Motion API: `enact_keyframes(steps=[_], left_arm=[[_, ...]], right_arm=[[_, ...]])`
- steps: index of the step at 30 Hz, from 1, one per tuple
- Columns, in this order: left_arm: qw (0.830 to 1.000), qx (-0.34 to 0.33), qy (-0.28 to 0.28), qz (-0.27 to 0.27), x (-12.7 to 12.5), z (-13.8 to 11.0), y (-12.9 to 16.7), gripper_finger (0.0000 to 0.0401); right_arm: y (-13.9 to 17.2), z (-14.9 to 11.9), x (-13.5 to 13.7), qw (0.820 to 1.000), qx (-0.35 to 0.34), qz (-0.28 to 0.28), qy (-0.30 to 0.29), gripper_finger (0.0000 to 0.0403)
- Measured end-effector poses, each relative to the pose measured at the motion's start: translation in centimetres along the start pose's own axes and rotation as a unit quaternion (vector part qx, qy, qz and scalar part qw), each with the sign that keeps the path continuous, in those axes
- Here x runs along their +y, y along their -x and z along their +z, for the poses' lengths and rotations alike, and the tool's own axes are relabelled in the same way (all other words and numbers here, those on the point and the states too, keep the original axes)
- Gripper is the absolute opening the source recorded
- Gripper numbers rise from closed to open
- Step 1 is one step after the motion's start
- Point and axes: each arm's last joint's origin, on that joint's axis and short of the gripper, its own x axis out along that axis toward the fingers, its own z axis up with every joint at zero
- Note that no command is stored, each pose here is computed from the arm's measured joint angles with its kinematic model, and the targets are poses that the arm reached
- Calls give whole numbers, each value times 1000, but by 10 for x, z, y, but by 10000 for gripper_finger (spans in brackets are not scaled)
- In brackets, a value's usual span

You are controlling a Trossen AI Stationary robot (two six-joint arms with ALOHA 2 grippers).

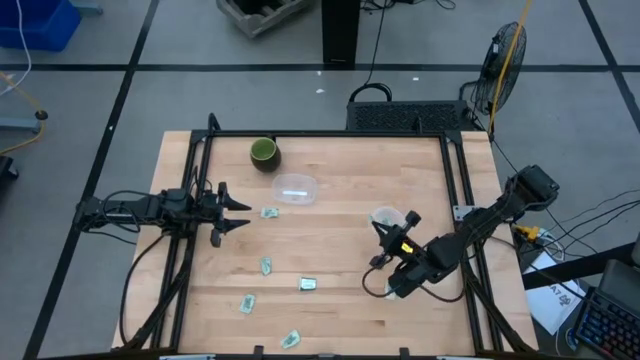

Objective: Pick and place items into bin
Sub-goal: Put the light green stevia packet into the right transparent bin

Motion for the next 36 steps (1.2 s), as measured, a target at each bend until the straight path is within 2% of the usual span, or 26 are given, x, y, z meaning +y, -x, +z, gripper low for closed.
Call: enact_keyframes(steps=[6,13,21,26,36], left_arm=[[1000,0,0,0,0,0,0,191],[1000,0,0,0,0,0,0,191],[1000,0,0,0,0,0,0,191],[1000,0,0,0,0,0,0,191],[1000,0,0,0,0,0,0,191]], right_arm=[[1,-17,-15,992,106,-5,-61,0],[1,-21,-17,985,160,1,-69,0],[-6,-41,-25,980,189,-12,-63,0],[-8,-51,-24,979,193,0,-69,7],[-10,-45,-15,987,155,35,-24,88]])
